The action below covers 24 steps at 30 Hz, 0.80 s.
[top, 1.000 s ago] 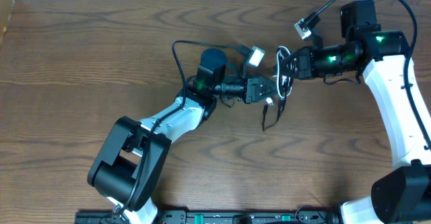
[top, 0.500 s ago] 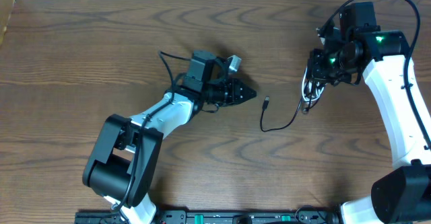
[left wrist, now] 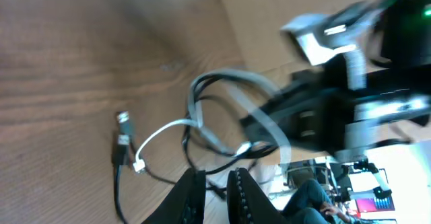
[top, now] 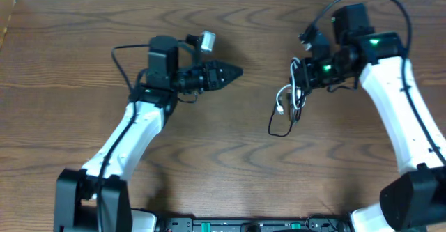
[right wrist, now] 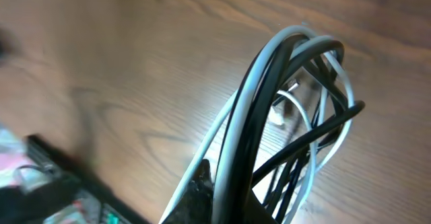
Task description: Untangle cables
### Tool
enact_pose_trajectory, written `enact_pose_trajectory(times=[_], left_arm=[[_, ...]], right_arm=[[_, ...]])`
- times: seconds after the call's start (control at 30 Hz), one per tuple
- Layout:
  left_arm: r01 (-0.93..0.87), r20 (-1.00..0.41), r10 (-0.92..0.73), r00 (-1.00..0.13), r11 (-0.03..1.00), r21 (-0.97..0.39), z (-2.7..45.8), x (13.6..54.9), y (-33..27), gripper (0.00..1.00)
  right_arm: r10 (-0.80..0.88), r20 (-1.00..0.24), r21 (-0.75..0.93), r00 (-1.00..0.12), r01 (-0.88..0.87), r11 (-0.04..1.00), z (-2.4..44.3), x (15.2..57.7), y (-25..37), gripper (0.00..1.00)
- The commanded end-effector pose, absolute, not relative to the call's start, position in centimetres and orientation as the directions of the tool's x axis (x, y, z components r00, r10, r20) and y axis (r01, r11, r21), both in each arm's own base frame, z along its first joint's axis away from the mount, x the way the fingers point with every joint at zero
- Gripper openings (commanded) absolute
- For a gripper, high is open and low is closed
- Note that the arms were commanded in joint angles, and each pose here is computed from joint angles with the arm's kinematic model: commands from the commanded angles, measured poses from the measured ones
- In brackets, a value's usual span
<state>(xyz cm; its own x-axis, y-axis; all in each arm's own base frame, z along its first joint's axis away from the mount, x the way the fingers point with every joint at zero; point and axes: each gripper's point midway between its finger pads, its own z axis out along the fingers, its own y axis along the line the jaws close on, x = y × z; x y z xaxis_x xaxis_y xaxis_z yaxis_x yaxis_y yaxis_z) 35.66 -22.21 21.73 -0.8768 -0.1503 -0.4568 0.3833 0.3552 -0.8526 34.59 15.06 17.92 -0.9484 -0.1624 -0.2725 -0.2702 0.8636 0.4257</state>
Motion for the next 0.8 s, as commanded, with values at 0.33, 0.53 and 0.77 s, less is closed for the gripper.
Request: enact_pose_trajectory(times=[0.33,0.53,0.77], left_arm=[[0.297,-0.42,-0.211,-0.883,0.443,-0.846,20.1,36.6,-17.8,0.17],[0.317,-0.443,-0.178,-0.879,0.477,-0.82,19.4,36.2,-18.7,0.24],[0.197,-0.433,-0.132,-0.892,0.747,-0.635,13.5,35.3,-19.7,0.42]], right_arm=[[-0.153,-0.224,0.049,-0.963,-0.167,0.985,13.3,34.3,16.8,0.74],[-0.062,-0.191,0.092,-0.98,-0.081,0.992,13.2,34.7,14.8,0.72],[0.03,-0.176,0.122,-0.984,0.009,0.992,13.2,35.8,11.6,0.71]])
